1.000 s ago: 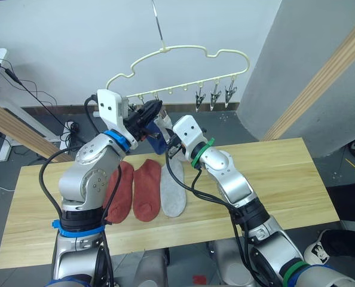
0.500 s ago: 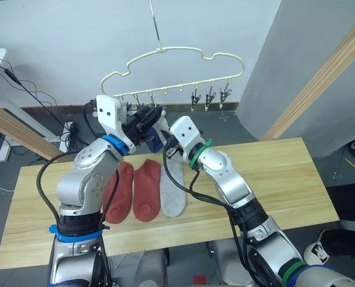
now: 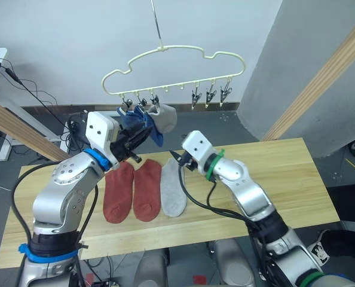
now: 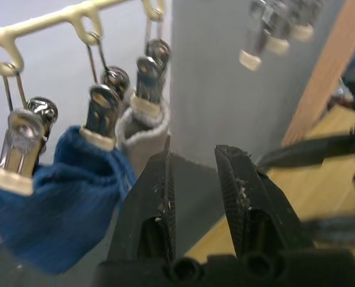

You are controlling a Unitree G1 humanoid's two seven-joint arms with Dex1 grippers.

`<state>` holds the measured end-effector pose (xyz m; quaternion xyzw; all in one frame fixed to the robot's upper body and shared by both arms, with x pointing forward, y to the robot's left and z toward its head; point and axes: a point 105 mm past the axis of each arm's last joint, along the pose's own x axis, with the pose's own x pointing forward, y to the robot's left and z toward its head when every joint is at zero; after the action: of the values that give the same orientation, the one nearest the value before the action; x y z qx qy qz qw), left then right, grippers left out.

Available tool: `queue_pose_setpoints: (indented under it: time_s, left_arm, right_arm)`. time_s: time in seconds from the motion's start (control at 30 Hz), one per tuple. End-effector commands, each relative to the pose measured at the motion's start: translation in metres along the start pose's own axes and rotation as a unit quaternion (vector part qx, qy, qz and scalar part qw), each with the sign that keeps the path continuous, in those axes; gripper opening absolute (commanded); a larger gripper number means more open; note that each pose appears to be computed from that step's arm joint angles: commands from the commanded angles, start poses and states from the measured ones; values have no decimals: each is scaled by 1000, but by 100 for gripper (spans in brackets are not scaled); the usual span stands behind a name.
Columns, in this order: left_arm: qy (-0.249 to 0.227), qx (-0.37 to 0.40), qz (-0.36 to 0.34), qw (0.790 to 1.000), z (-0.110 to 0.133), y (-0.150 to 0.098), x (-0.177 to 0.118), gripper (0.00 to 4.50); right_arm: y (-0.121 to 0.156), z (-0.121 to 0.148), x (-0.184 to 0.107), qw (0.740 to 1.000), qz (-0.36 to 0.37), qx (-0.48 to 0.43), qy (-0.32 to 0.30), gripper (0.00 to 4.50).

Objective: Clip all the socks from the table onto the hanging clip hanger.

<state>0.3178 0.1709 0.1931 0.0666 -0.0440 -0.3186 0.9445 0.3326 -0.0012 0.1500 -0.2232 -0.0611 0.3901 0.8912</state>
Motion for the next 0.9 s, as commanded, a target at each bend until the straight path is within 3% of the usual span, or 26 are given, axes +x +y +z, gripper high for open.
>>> queue_pose_setpoints:
  time_s: [0.03, 0.2, 0.3, 0.6, 0.73, 0.9]
  left_arm:
    - [-25, 53, -31, 998, 20, -9, -7, 121]
    - [-19, 78, -86, 993, 29, -19, -16, 121]
    - [-14, 81, -117, 990, 36, -23, -18, 121]
    - [-40, 93, -140, 985, 50, -36, -4, 121]
    - [-40, 95, -141, 985, 49, -38, -2, 121]
    - [-40, 99, -140, 984, 47, -39, 0, 121]
  right_arm:
    - [-12, 32, -17, 998, -34, -27, -52, 292]
    - [-28, 59, -35, 994, -61, 4, -92, 292]
    - [-50, 80, -39, 984, -122, 24, -127, 292]
    - [-61, 88, -28, 979, -144, 69, -129, 292]
    - [-64, 84, -25, 977, -152, 92, -118, 205]
    - [-65, 83, -23, 976, -157, 100, -112, 205]
